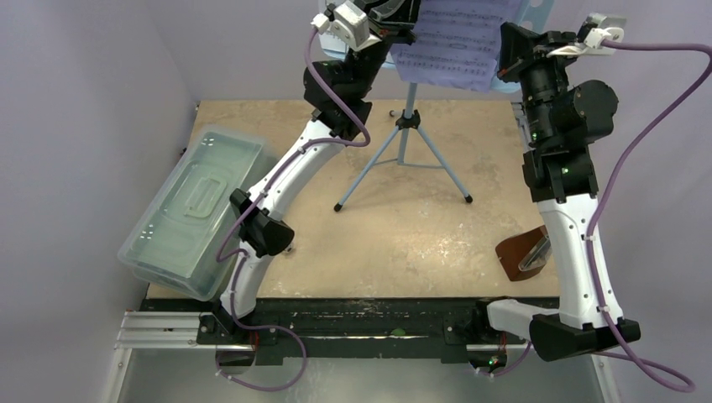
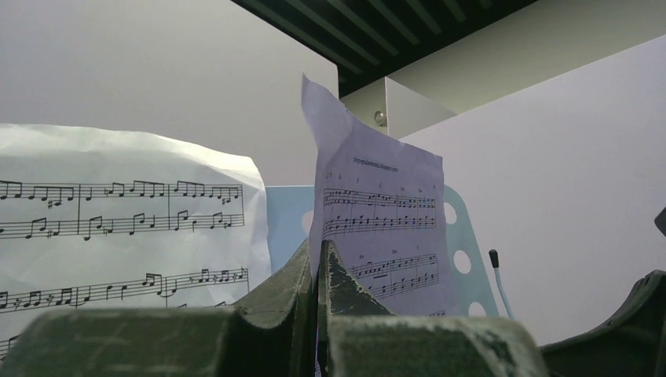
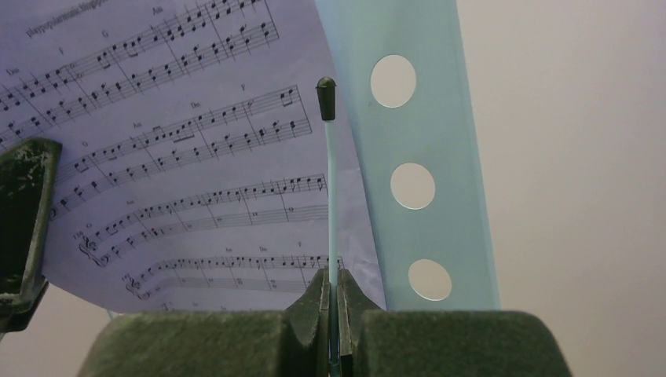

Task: Set up the instrument practice props

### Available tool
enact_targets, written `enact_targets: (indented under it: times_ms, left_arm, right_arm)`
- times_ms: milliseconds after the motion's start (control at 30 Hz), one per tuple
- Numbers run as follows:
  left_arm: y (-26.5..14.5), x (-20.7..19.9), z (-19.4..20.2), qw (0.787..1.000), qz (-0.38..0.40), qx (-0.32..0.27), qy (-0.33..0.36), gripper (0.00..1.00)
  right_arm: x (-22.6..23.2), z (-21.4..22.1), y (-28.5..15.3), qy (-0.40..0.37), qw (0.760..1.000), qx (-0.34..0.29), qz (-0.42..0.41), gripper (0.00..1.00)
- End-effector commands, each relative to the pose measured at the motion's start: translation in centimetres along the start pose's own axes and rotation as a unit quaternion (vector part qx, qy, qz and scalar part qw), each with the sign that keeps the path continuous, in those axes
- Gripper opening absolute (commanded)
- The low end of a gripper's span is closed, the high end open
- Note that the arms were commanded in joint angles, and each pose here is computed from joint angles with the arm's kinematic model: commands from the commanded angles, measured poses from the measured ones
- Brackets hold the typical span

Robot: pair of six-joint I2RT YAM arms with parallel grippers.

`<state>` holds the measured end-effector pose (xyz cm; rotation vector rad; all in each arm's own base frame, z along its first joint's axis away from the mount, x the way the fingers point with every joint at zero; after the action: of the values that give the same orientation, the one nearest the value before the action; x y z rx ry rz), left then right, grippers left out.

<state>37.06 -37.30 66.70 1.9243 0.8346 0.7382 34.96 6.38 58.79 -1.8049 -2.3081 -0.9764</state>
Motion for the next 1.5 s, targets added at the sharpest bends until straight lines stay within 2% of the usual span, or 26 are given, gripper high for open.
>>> enact_targets:
  times_ms: [0,467,867,1200,1467]
  left_arm:
    - [0.8,-0.3,-3.4,0.998,-0.008,-0.057,-0.008,0.00]
    - [0.6,-0.8,-4.4,0.994,-0.040,-0.099,-0.023,0.00]
    - [1.1,0.4,-8.9,0.987,-0.062,-0.148,-0.023,0.00]
    - [0.7,-1.0,-7.6,0.986,-0.057,-0.146,-0.058,0.00]
    - [0.6,-2.7,-6.1,0.990,-0.036,-0.129,-0.052,0.00]
  right_arm:
    - [3.0,-1.8,-0.8,-0.018,0.997,-0.025,-0.076,0.00]
    - [4.2,-1.3,-0.5,-0.043,0.992,-0.011,-0.117,0.00]
    - [4.1,-0.6,-0.1,-0.050,0.991,-0.001,-0.122,0.00]
    - [4.1,-0.8,-0.2,-0.050,0.991,-0.003,-0.121,0.00]
    - [3.9,-0.3,-0.2,-0.048,0.992,0.002,-0.117,0.00]
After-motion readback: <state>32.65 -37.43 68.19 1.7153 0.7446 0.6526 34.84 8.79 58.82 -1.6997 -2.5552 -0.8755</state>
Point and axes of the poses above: each gripper's point midway between its finger pads, its own y axis out along the fingers, its own x axis along the line the jaws close on, z = x × y, the point moved 1 cm from there along -y, back along the fingers, and after that the axes turned 11 degrees about y, right-handed, at the moved point
